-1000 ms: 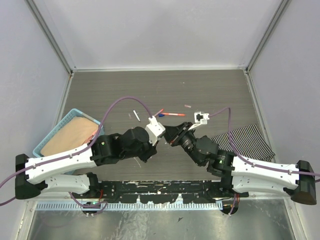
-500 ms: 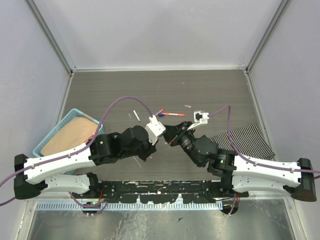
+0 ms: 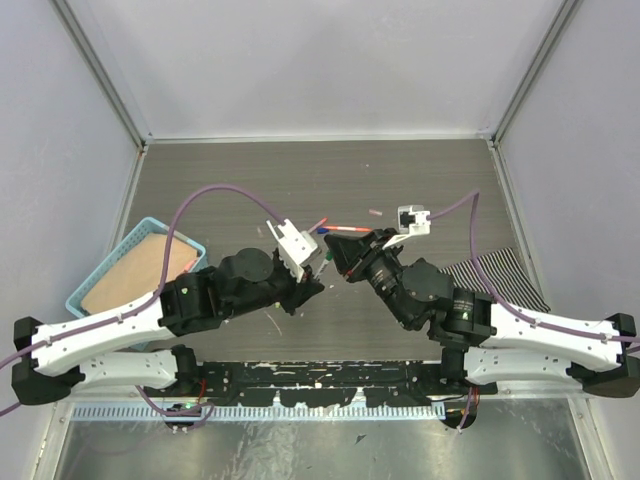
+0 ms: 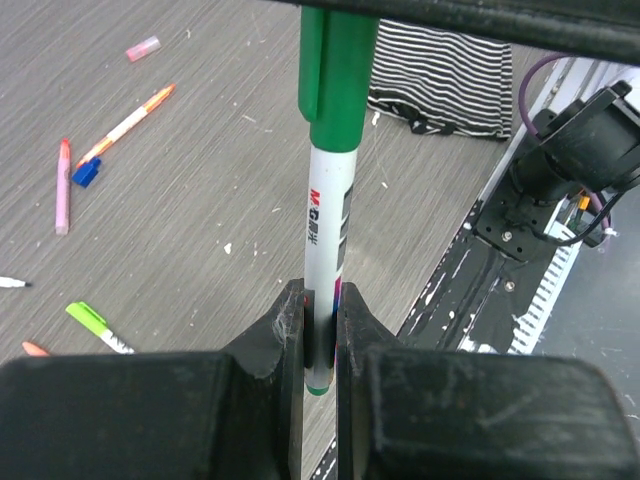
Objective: Insert the pens into the pen caps
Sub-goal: Press the pen cap onto the pen.
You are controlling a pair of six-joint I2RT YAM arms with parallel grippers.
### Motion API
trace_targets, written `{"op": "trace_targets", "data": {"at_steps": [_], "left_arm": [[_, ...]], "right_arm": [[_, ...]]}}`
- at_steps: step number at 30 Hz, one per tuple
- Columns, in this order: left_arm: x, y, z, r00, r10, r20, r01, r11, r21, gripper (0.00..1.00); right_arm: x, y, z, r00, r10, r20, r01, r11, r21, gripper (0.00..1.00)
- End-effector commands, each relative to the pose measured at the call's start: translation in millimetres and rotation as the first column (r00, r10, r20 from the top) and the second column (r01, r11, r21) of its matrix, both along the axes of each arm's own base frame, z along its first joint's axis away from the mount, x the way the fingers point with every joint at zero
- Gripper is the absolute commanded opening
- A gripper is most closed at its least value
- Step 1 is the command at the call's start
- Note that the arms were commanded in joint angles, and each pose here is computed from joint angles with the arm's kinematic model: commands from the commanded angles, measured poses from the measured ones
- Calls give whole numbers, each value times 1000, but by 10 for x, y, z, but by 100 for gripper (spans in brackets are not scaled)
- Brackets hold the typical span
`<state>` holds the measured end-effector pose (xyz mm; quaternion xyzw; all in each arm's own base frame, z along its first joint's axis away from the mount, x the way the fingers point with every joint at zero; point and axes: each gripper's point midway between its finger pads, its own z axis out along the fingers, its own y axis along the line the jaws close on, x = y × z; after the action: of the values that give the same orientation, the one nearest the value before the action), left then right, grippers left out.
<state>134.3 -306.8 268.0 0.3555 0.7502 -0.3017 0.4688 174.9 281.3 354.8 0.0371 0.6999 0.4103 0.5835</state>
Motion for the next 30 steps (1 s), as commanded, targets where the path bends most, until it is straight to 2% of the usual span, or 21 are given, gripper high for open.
{"op": "trace_targets", "data": {"at_steps": [1, 7, 17, 22, 26, 30], "left_arm": [[225, -96, 879, 990, 115, 84, -79, 933, -352, 0], [158, -142, 680, 996, 74, 54, -52, 943, -327, 0], [134, -96, 545, 997, 70, 45, -52, 950, -308, 0], [106, -67, 365, 998, 61, 26, -52, 960, -274, 0], [108, -13, 159, 996, 87, -15, -88, 966, -244, 0], [155, 94, -92, 986, 153, -59, -162, 971, -177, 0]], "right_arm": [[-144, -15, -227, 998, 60, 3, -59, 977, -205, 15], [-114, -33, 178, 995, 56, 78, -43, 986, -163, 19], [-85, -48, 370, 994, 30, 103, -19, 994, -110, 29], [-84, -157, 525, 992, 12, 126, -5, 999, -51, 48], [-95, -211, 563, 990, 12, 141, -5, 999, -48, 54], [-67, -261, 409, 992, -7, 127, 20, 994, -109, 61]]}}
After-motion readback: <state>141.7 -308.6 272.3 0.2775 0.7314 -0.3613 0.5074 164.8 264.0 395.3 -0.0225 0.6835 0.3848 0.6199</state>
